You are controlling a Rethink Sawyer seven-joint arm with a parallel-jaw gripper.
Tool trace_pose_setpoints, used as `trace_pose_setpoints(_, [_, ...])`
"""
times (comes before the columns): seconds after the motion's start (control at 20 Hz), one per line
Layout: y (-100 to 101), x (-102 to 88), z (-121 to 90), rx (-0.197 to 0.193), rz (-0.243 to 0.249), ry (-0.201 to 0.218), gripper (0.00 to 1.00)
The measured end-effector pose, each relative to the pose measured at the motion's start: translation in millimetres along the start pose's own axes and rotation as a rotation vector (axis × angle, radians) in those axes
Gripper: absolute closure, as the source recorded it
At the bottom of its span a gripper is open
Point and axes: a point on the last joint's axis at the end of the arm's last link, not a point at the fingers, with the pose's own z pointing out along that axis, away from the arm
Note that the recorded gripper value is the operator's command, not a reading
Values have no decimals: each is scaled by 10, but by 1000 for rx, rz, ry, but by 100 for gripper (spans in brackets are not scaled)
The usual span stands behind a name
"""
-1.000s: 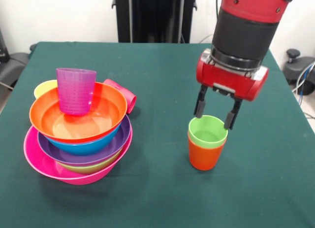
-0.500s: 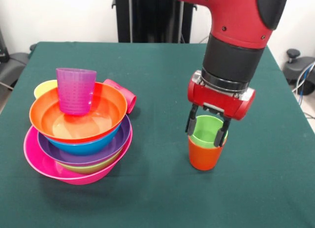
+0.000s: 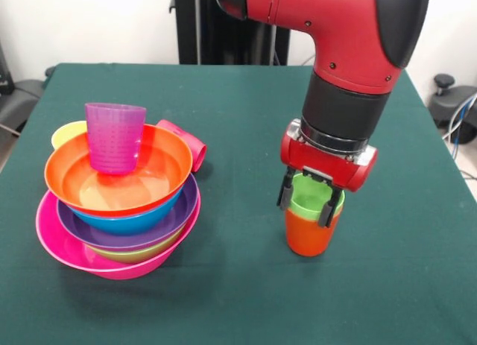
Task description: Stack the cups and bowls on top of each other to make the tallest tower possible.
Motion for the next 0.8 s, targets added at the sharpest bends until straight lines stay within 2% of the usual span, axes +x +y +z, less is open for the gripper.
trace_pose_setpoints(0.35, [51,9,-52,-5,-6,-6,0])
trace_pose_setpoints(0.65, [121,-13,-213,-12,-11,-7,0])
trace_pose_setpoints(0.8, [150,-37,-358,-12,-13,-1,0])
